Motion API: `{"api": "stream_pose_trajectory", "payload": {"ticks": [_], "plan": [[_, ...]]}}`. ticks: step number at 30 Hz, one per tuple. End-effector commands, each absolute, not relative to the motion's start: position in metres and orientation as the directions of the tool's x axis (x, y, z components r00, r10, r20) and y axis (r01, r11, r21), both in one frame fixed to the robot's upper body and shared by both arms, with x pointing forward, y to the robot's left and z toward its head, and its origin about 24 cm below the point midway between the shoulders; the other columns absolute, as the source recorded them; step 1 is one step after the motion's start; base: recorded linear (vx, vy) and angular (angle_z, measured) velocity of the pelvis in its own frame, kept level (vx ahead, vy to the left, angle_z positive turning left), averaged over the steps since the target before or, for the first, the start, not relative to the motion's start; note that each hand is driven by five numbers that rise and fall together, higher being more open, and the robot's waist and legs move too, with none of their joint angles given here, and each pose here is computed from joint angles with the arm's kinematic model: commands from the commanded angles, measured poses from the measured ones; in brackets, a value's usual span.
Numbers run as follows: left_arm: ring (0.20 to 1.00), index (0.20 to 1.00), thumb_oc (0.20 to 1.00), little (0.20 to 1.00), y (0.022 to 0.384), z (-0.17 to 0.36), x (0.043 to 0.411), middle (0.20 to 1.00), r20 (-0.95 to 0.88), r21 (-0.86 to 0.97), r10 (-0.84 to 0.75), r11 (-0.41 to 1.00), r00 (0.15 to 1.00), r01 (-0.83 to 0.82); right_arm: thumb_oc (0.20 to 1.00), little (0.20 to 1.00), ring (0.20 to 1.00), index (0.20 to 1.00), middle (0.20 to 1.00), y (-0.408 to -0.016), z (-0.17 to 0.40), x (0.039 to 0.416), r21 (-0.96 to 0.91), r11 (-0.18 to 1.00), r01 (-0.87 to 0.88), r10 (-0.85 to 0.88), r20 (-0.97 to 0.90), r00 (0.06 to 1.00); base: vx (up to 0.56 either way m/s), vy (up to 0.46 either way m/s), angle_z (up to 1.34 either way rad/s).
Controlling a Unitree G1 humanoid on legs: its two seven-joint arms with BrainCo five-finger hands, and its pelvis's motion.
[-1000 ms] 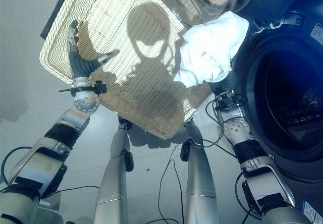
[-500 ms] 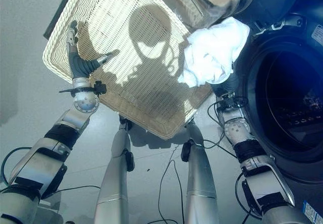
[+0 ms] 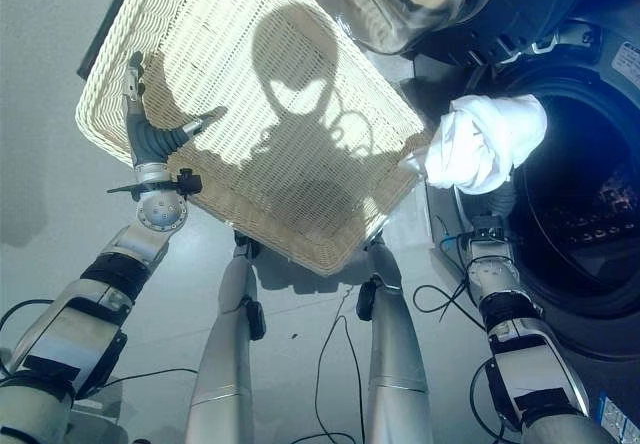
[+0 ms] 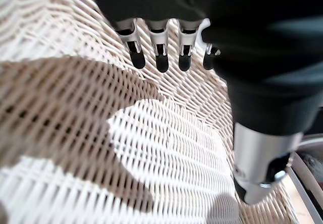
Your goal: Put the clothes into the washing machine.
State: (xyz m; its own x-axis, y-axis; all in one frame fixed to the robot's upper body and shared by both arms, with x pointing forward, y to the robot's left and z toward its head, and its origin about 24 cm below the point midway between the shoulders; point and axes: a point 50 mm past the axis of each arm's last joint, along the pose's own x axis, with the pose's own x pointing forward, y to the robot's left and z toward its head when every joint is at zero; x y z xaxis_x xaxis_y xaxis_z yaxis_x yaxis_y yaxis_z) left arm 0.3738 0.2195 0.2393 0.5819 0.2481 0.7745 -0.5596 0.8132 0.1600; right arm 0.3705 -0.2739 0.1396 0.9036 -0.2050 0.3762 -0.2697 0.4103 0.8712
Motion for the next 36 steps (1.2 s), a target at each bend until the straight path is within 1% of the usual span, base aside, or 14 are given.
{"api": "stream_pose_trajectory", "payload": {"ticks": [1,5,6,7,8,12,13,15,17,24,31,32,33,36], "plan": [[1.0,1.0,1.0,1.0,0.223,0.254,0.368,1.0,0.819,0.067,0.275,0.826,0.504,-0.559,0.2,0.2,0.2,0.2,0.2,-0.319,0.142,0.351,0.888,0.411,-0.206,-0.398,0.378,0.836,0.0,-0.001,-0.03],[1.0,1.0,1.0,1.0,0.223,0.254,0.368,1.0,0.819,0.069,0.275,0.825,0.504,-0.561,0.2,0.2,0.2,0.2,0.2,-0.335,0.135,0.344,0.934,0.338,-0.114,-0.53,0.288,0.797,0.0,0.0,-0.01],[1.0,1.0,1.0,1.0,0.223,0.254,0.369,1.0,0.818,0.072,0.274,0.824,0.506,-0.562,0.2,0.2,0.2,0.2,0.2,-0.346,0.132,0.339,0.954,0.299,-0.036,-0.605,0.218,0.766,0.0,0.0,0.0],[1.0,1.0,1.0,1.0,0.222,0.254,0.369,1.0,0.817,0.073,0.274,0.824,0.507,-0.562,0.2,0.2,0.2,0.2,0.2,-0.347,0.131,0.338,0.956,0.292,-0.018,-0.617,0.203,0.76,0.0,0.0,0.0],[1.0,1.0,1.0,1.0,0.222,0.254,0.369,1.0,0.817,0.075,0.274,0.822,0.507,-0.564,0.2,0.2,0.2,0.2,0.2,-0.354,0.127,0.336,0.961,0.263,0.089,-0.658,0.112,0.744,0.0,0.0,0.0],[1.0,1.0,1.0,1.0,0.22,0.256,0.37,1.0,0.817,0.076,0.273,0.822,0.508,-0.565,0.2,0.2,0.2,0.2,0.2,-0.36,0.129,0.334,0.952,0.252,0.172,-0.692,0.053,0.72,0.0,-0.011,-0.01],[1.0,1.0,1.0,1.0,0.216,0.259,0.371,1.0,0.82,0.084,0.264,0.822,0.507,-0.564,0.2,0.2,0.2,0.2,0.2,-0.37,0.137,0.332,0.925,0.224,0.306,-0.74,-0.043,0.672,0.01,-0.063,-0.02],[1.0,1.0,1.0,1.0,0.216,0.261,0.372,1.0,0.823,0.092,0.257,0.82,0.507,-0.565,0.2,0.2,0.2,0.2,0.2,-0.378,0.141,0.33,0.907,0.19,0.375,-0.762,-0.104,0.64,0.0,-0.073,-0.03],[1.0,1.0,1.0,1.0,0.218,0.259,0.37,1.0,0.826,0.108,0.245,0.815,0.507,-0.57,0.2,0.2,0.2,0.2,0.2,-0.393,0.155,0.322,0.881,0.126,0.456,-0.818,-0.168,0.55,0.0,-0.082,-0.04],[1.0,1.0,1.0,1.0,0.223,0.257,0.363,1.0,0.838,0.143,0.216,0.799,0.5,-0.584,0.2,0.2,0.2,0.2,0.2,-0.429,0.192,0.288,0.821,-0.077,0.565,-0.933,-0.26,0.249,-0.01,-0.068,0.01],[1.0,1.0,1.0,1.0,0.234,0.269,0.364,1.0,0.838,0.157,0.209,0.791,0.503,-0.591,0.2,0.2,0.2,0.2,0.2,-0.447,0.207,0.274,0.787,-0.104,0.608,-0.942,-0.273,0.193,0.0,-0.005,0.0],[1.0,1.0,1.0,1.0,0.237,0.271,0.364,1.0,0.837,0.159,0.21,0.79,0.506,-0.592,0.853,0.853,0.853,0.853,0.853,-0.45,0.207,0.272,0.779,-0.103,0.619,-0.94,-0.28,0.196,0.0,0.0,0.0],[1.0,1.0,1.0,1.0,0.238,0.272,0.364,1.0,0.836,0.16,0.211,0.79,0.507,-0.592,1.0,1.0,1.0,1.0,1.0,-0.45,0.206,0.274,0.769,-0.089,0.633,-0.936,-0.281,0.211,0.0,0.0,0.0],[1.0,1.0,1.0,1.0,0.239,0.272,0.365,1.0,0.835,0.164,0.207,0.791,0.51,-0.589,1.0,1.0,1.0,1.0,1.0,-0.45,0.2,0.275,0.751,-0.079,0.656,-0.928,-0.295,0.226,0.0,0.0,0.0]]}}
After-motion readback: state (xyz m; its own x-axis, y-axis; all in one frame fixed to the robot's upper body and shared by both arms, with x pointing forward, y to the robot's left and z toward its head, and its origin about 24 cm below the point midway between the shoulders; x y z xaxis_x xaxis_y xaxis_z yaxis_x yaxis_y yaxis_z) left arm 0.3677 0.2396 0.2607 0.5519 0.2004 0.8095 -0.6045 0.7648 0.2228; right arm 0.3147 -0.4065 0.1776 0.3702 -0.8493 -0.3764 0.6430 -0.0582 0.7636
